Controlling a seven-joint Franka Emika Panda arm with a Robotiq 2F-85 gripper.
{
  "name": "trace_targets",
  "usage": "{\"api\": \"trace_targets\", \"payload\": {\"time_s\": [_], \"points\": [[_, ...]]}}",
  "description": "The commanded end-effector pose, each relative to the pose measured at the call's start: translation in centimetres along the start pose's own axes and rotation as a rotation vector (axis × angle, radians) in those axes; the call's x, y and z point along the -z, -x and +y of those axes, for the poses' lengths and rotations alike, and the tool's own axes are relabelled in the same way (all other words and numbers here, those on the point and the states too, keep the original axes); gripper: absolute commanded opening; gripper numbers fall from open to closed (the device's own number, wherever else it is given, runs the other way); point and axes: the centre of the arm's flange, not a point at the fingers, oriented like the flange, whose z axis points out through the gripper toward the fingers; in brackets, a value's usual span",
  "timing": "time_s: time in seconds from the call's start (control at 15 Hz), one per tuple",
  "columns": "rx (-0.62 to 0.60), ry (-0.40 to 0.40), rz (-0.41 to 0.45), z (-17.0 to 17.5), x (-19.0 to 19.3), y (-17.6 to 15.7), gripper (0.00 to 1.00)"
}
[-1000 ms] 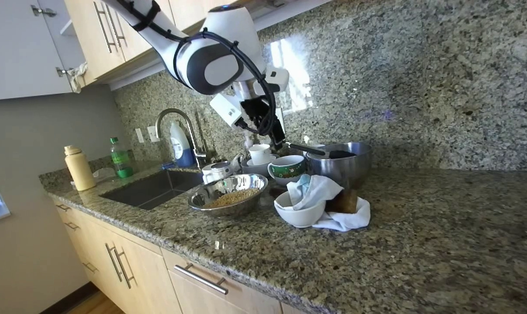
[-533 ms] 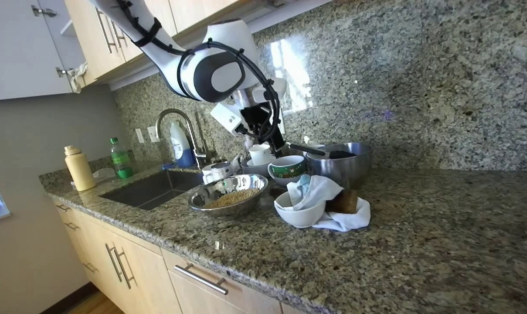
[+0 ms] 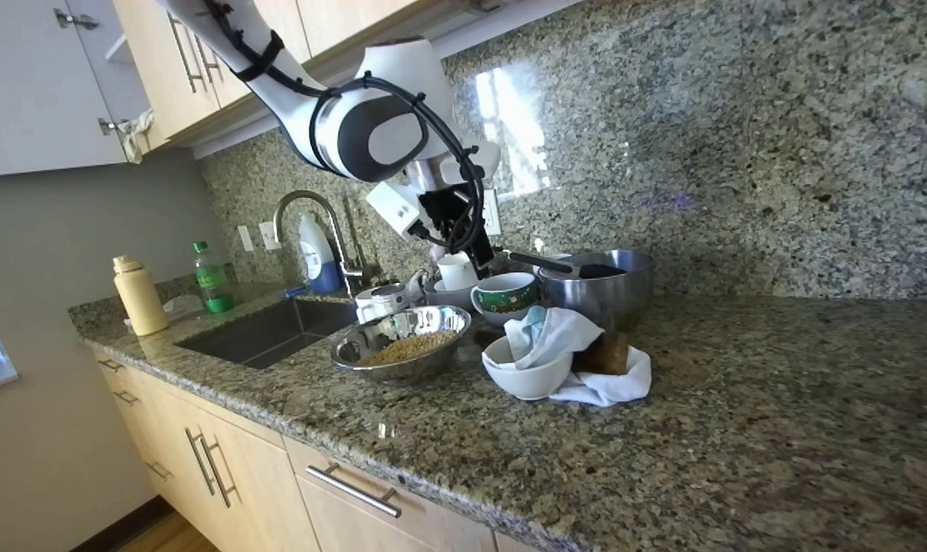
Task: Use the black/silver object to stir the contents of the silver bowl
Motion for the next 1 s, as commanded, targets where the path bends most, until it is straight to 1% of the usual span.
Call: {"api": "trace_targets", "payload": {"time_s": [0.0, 0.2, 0.47, 0.93], "points": [[-0.090, -0.043, 0.013, -0.8, -2.2, -0.7, 1.00], [-0.170, -0.080, 0.024, -0.9, -3.3, -0.8, 1.00], [-0.314, -0.145, 0.074, -0.4, -3.6, -1.1, 1.00], [-0.505, -0.210, 0.155, -0.3, -3.7, -1.3, 1.00]]}}
